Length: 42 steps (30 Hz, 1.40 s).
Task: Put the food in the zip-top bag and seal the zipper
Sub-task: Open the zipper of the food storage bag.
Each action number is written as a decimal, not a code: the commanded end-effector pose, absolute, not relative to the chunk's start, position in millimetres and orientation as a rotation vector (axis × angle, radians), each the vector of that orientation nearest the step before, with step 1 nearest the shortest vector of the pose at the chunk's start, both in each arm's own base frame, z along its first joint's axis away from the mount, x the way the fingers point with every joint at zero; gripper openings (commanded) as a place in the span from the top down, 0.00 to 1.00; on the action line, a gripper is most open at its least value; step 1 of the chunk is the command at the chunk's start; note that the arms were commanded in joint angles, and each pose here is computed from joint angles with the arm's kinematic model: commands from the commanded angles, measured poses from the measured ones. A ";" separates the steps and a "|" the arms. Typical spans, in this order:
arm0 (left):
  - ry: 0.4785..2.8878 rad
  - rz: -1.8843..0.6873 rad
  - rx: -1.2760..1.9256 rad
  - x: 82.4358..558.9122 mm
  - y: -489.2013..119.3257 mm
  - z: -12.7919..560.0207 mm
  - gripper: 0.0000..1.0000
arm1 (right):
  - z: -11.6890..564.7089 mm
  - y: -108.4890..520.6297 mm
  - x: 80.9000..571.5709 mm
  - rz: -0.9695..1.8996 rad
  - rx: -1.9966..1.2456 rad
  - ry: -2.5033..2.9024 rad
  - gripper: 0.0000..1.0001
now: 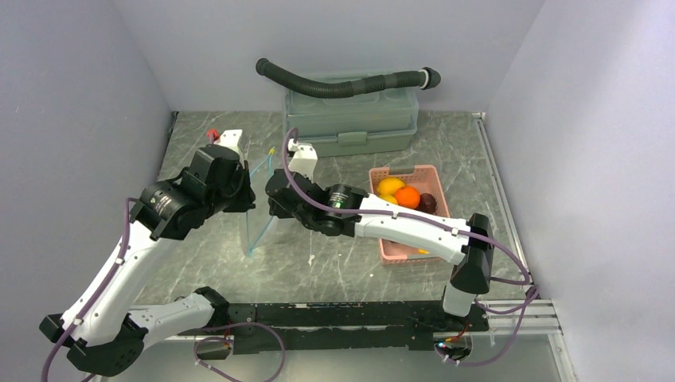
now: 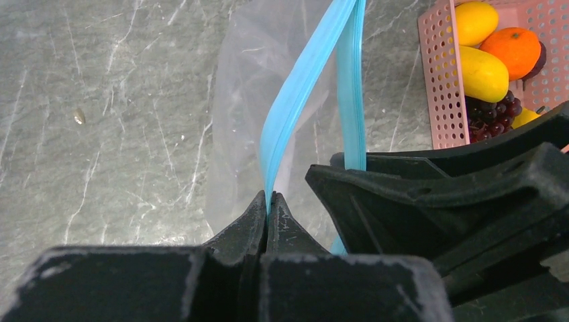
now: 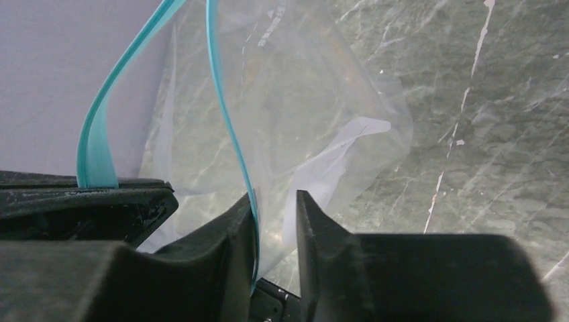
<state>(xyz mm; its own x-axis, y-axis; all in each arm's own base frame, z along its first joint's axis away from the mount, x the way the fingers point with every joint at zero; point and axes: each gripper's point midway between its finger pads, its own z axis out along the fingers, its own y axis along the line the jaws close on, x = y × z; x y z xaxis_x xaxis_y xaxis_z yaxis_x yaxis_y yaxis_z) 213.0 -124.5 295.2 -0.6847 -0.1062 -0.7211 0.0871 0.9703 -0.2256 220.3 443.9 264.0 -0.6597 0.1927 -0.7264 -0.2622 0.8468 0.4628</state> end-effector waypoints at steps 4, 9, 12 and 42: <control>2.274 -0.368 -0.047 213.7 -129.3 299.8 1.00 | 281.1 445.2 230.3 0.732 0.008 2.143 0.90; 2.281 -0.305 -0.059 214.7 -120.7 295.5 1.00 | 281.0 438.1 229.2 0.728 -0.013 2.150 1.00; 2.281 -0.252 -0.071 215.5 -112.6 294.0 1.00 | 280.5 430.6 225.9 0.743 -0.033 2.143 1.00; 2.340 -0.316 0.038 224.1 -138.5 271.2 1.00 | 301.5 411.4 195.9 0.925 -0.246 2.106 1.00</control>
<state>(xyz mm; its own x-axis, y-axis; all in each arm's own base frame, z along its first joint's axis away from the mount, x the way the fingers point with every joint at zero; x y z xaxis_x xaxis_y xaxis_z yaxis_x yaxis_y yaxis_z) 219.4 -122.7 269.3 -0.7166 -0.0657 -0.6944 0.0679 0.9843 -0.1632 196.2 381.2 248.3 -0.6884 0.1065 -0.7174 -0.3528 0.8151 0.4595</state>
